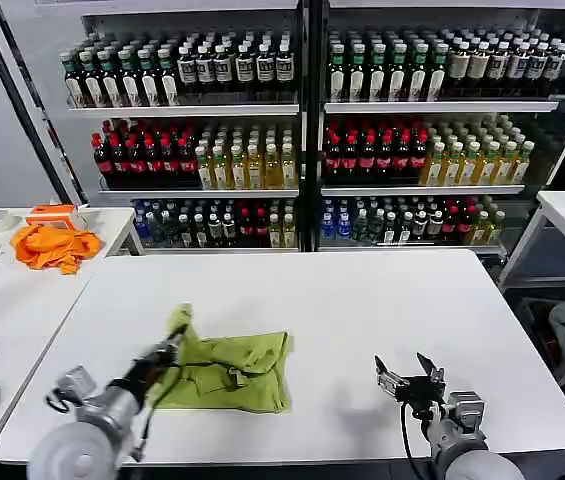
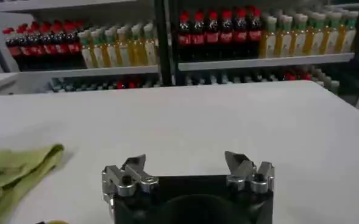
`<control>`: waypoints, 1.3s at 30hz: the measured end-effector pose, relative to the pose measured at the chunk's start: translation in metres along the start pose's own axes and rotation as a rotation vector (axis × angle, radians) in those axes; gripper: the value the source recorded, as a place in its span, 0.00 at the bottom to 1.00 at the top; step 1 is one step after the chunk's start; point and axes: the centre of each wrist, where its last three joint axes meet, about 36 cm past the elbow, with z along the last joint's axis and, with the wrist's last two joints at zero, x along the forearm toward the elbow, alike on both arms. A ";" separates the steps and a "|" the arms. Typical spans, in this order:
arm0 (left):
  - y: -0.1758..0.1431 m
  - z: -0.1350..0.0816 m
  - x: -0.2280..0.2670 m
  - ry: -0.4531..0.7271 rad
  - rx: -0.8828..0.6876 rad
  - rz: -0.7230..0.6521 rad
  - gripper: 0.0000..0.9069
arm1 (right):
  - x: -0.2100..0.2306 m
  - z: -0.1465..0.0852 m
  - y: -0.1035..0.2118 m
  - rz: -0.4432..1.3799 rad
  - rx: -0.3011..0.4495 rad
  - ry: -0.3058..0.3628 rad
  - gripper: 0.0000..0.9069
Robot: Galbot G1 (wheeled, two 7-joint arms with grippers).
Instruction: Fold and organize the clothes.
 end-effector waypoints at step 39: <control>-0.002 0.049 -0.003 -0.037 -0.184 -0.104 1.00 | -0.005 0.002 0.003 0.000 -0.019 -0.031 1.00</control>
